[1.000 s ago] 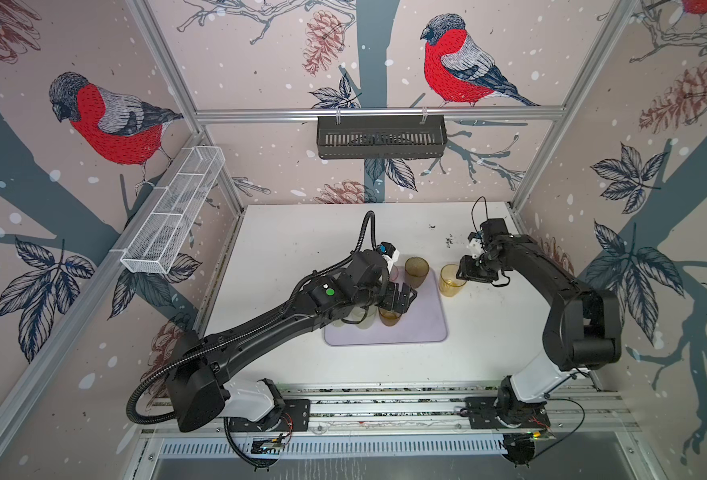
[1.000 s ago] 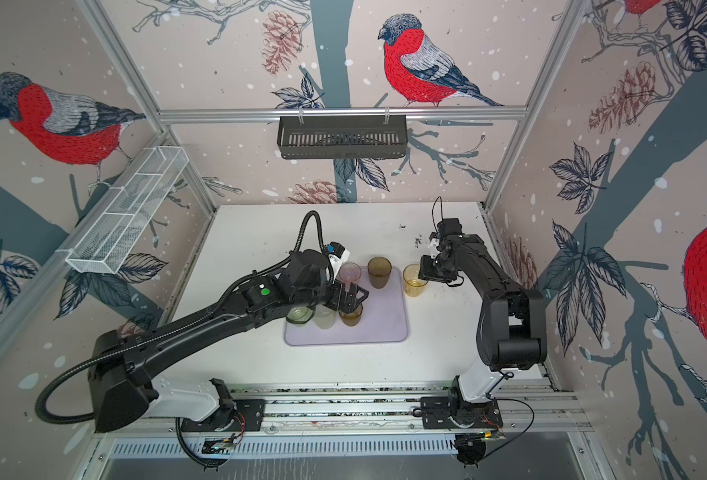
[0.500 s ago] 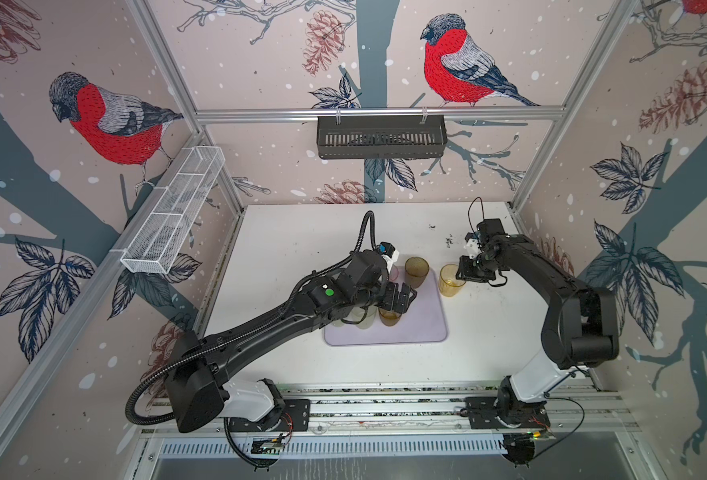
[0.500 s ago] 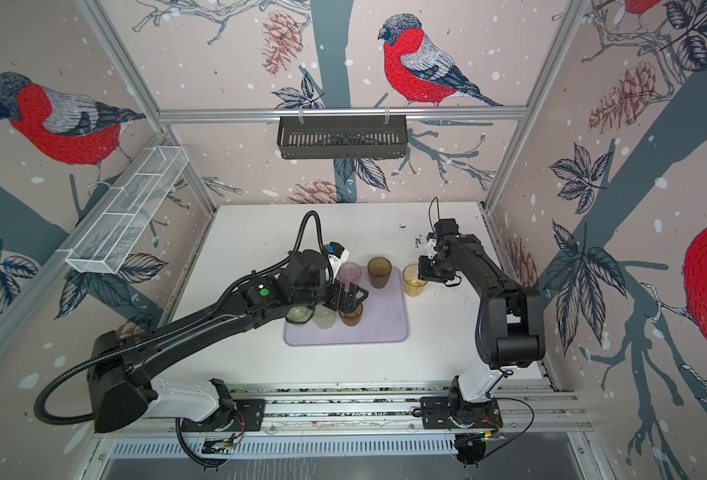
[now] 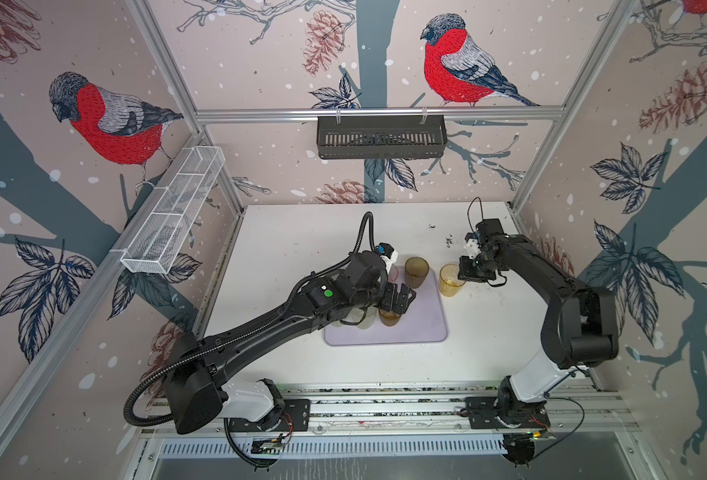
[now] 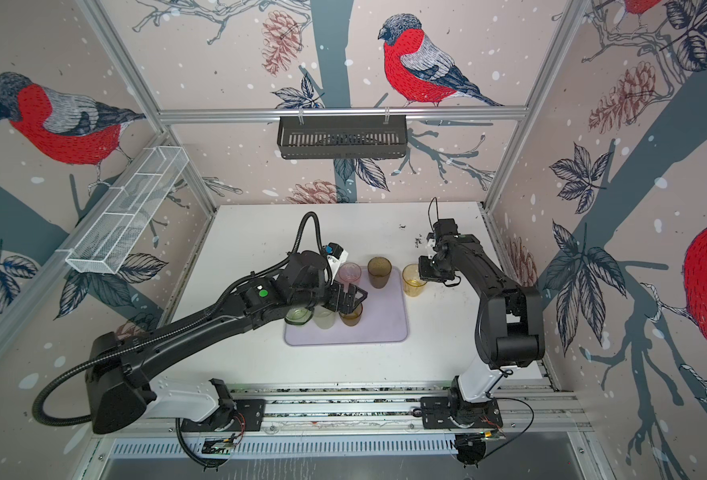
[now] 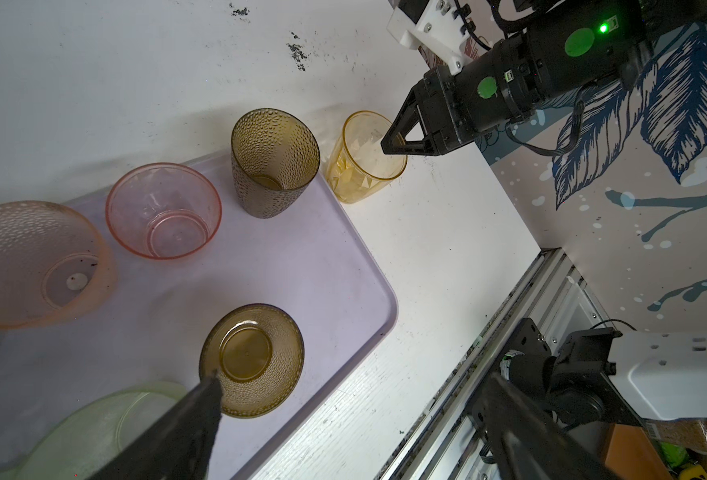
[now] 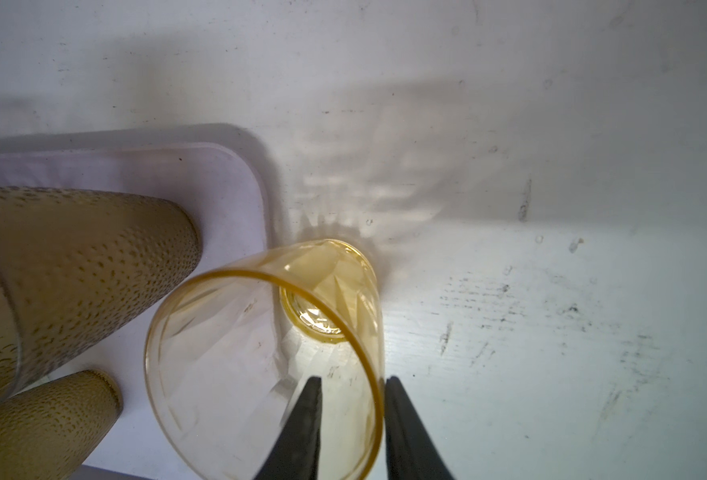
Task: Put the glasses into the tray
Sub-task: 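Lower the right gripper into the yellow cup rim and close it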
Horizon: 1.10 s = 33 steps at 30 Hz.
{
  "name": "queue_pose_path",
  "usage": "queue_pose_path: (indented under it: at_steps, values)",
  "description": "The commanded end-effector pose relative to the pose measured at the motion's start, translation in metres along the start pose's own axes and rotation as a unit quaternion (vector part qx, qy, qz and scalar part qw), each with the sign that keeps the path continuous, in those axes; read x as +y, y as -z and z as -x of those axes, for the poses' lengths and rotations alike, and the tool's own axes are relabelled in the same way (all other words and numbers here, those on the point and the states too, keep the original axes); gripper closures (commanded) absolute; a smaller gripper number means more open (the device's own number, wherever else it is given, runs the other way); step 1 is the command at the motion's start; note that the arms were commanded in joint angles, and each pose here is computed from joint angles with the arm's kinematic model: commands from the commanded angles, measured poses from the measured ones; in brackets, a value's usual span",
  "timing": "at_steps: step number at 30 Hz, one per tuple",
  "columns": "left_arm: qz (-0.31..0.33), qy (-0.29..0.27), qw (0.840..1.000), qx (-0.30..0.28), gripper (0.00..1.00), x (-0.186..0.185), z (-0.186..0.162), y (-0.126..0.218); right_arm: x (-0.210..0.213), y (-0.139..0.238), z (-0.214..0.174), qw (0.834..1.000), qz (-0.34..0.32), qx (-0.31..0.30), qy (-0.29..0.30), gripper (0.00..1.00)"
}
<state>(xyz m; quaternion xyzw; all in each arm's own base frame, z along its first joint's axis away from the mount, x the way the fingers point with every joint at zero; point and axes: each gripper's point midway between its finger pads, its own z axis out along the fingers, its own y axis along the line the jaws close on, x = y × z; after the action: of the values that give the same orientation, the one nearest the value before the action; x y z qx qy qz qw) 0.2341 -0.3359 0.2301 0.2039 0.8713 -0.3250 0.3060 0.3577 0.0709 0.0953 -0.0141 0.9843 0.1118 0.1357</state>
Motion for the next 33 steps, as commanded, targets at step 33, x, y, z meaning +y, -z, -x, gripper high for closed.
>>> queue_pose_path:
  at_steps: [33]
  values:
    - [0.000, 0.004, 1.000, -0.028, 0.02, -0.0012, 0.0106, 0.0053, 0.0003, -0.0017, -0.0002, 1.000, -0.011, 0.003, 0.010, 0.85]
